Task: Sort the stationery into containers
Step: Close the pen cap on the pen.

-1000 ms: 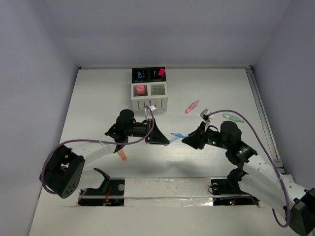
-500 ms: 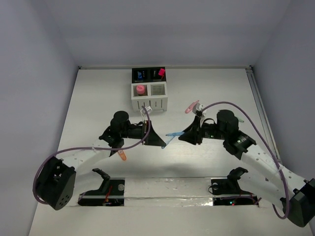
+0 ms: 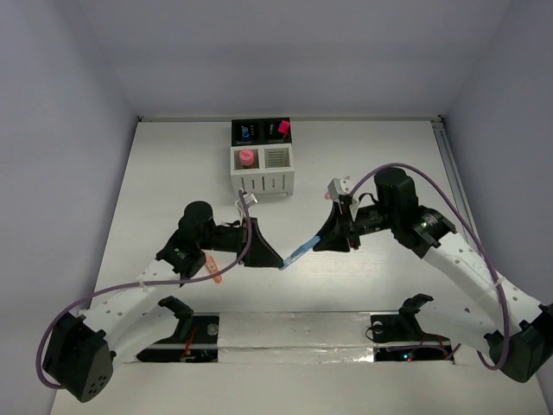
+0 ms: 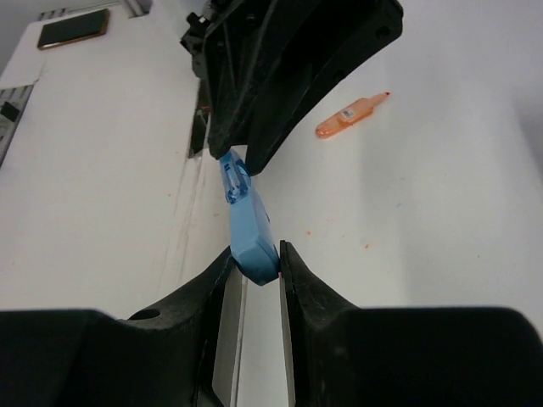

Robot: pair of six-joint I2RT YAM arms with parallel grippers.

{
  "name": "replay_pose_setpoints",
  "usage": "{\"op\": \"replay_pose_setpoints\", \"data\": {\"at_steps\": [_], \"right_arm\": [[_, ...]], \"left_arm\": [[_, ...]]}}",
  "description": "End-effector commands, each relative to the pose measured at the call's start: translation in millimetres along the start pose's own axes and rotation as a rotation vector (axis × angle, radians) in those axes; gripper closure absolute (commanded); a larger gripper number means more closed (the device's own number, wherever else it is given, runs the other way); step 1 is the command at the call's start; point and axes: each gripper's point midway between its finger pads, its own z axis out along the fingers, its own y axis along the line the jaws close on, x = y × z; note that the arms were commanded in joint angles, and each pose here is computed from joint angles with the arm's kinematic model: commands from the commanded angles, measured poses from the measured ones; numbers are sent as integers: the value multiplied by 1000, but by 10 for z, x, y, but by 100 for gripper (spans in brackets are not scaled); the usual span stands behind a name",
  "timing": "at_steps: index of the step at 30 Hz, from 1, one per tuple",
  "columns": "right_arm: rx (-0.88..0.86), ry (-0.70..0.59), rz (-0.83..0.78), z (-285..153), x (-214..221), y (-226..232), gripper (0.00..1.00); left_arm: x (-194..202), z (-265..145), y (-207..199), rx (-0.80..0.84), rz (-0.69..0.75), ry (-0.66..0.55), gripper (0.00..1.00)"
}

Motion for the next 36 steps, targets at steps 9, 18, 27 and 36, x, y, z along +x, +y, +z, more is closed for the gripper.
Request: {"op": "replay_pose_setpoints", "data": {"at_steps": [9,18,27,36], "right_arm": [[-171,-57,-114,-33,-431,171,100],[-105,-64,-109,-13,-441,54,100],[21,-145,-58,25,-526,-153,100],[125,-174,127,35,-431,-288,100]], "left_arm": [[241,-85,10,-23,-54,46,100],[220,-114,-133,26,8,12,77],[41,-142,-288,77,92,-150,35],[-440,-235,-128,-22,156,-484,23]]}}
